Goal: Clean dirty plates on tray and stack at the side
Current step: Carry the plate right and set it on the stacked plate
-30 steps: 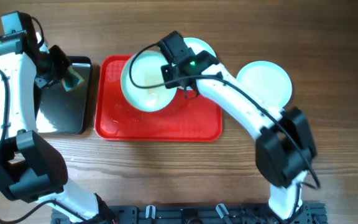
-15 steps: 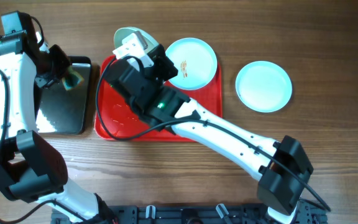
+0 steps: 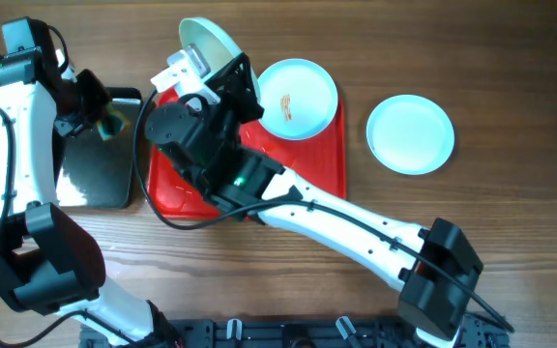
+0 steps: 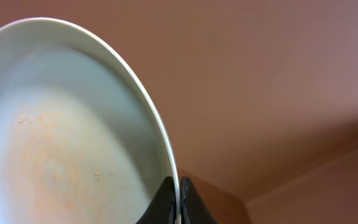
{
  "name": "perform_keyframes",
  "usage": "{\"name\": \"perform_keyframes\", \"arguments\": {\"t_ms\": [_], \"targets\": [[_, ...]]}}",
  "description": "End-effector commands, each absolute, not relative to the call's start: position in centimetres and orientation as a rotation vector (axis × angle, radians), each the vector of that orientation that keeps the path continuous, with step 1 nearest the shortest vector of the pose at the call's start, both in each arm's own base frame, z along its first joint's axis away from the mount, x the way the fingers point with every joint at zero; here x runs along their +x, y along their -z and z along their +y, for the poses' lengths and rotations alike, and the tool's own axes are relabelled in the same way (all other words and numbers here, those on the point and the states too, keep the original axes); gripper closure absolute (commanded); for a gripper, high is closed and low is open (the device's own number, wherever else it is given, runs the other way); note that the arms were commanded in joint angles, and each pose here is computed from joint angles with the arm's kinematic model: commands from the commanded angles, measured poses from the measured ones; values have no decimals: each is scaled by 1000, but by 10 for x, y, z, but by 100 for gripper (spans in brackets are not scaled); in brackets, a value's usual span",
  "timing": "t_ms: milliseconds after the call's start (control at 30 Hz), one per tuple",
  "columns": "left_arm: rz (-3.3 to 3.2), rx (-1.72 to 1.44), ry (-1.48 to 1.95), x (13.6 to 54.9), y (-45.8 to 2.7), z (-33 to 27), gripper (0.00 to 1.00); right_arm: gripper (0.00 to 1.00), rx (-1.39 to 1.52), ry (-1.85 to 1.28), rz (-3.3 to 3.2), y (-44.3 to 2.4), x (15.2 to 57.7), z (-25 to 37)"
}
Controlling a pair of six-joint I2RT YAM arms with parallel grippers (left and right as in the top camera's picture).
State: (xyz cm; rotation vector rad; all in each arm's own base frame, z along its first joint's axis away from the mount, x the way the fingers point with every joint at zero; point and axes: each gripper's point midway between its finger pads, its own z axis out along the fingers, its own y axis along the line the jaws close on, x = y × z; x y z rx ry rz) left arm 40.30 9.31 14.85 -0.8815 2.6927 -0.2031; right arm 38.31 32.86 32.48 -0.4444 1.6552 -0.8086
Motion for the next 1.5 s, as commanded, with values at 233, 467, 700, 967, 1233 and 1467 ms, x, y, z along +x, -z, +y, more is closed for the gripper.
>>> {"name": "perform_keyframes", "arguments": {"t_ms": [233, 467, 700, 967, 1233, 1467], "targets": [[2695, -861, 219, 405, -149, 90, 96, 96, -326, 856, 1650, -342, 372, 314], [2692, -860, 219, 406, -149, 90, 96, 96, -710, 428, 2013, -223, 339, 354], [2693, -860, 220, 405, -149, 90, 96, 96, -593, -19, 2259, -229, 358, 327], [2691, -865, 221, 405, -149, 90, 96, 96, -200, -348, 2427, -263, 404, 200], [2691, -865, 221, 406, -149, 90, 96, 96, 299, -118, 2665, -199, 415, 29], [2690, -864, 220, 406, -149, 90, 96, 96, 649, -46, 2790, -120, 386, -53]]}}
